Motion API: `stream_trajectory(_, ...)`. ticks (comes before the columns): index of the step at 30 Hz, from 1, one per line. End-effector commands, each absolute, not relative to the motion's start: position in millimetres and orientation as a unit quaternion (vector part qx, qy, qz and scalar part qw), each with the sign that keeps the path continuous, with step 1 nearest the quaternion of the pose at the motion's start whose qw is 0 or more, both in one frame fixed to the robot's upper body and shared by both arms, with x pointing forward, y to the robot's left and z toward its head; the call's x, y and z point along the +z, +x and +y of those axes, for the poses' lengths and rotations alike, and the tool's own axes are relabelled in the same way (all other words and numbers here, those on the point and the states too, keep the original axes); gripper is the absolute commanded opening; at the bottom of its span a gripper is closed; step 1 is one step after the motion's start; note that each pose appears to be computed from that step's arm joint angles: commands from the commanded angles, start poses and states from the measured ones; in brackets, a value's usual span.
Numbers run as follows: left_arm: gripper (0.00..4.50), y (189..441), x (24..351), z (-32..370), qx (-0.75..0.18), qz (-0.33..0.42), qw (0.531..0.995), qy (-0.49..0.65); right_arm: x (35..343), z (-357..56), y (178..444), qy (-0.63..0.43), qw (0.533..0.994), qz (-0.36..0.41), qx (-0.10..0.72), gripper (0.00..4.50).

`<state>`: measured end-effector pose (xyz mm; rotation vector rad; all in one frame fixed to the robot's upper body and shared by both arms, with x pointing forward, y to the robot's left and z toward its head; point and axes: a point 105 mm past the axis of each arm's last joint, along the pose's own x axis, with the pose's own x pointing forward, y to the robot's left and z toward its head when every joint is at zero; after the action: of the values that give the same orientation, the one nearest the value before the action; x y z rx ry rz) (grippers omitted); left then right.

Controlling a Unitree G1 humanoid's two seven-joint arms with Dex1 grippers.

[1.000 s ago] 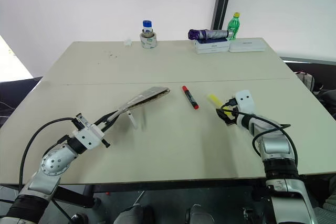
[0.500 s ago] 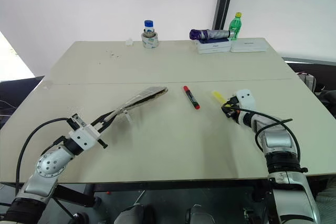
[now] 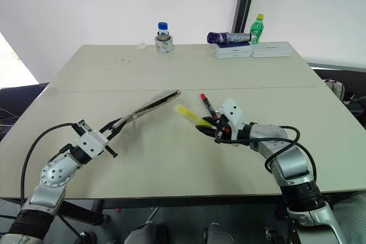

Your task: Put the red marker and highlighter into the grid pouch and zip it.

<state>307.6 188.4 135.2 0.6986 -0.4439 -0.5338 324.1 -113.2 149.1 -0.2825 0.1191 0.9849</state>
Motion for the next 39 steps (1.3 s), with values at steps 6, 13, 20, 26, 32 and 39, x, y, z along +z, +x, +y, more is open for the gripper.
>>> stream_trajectory(6,0.00,302.5,139.3,181.1,-0.270,-0.233,0.864,0.356,165.8,-95.4,333.1,-0.166,0.867,0.022,0.469,0.90)
stream_trajectory(13,0.00,296.9,136.7,176.6,-0.279,-0.233,0.857,0.366,156.8,-92.9,336.5,-0.200,0.858,0.033,0.471,0.90)
stream_trajectory(20,0.00,293.2,136.5,170.6,-0.296,-0.234,0.840,0.390,152.9,-95.9,343.3,-0.255,0.843,0.037,0.472,0.90)
stream_trajectory(26,0.00,290.1,131.9,161.6,-0.344,-0.228,0.795,0.445,154.8,-84.8,339.1,-0.368,0.778,0.016,0.508,0.90)
stream_trajectory(32,0.00,287.3,136.9,149.1,-0.376,-0.241,0.777,0.444,159.0,-50.4,330.1,-0.429,0.713,-0.045,0.553,0.90)
stream_trajectory(39,0.00,281.4,145.3,144.2,-0.388,-0.252,0.781,0.419,164.4,-28.4,326.5,-0.420,0.692,-0.114,0.576,0.90)
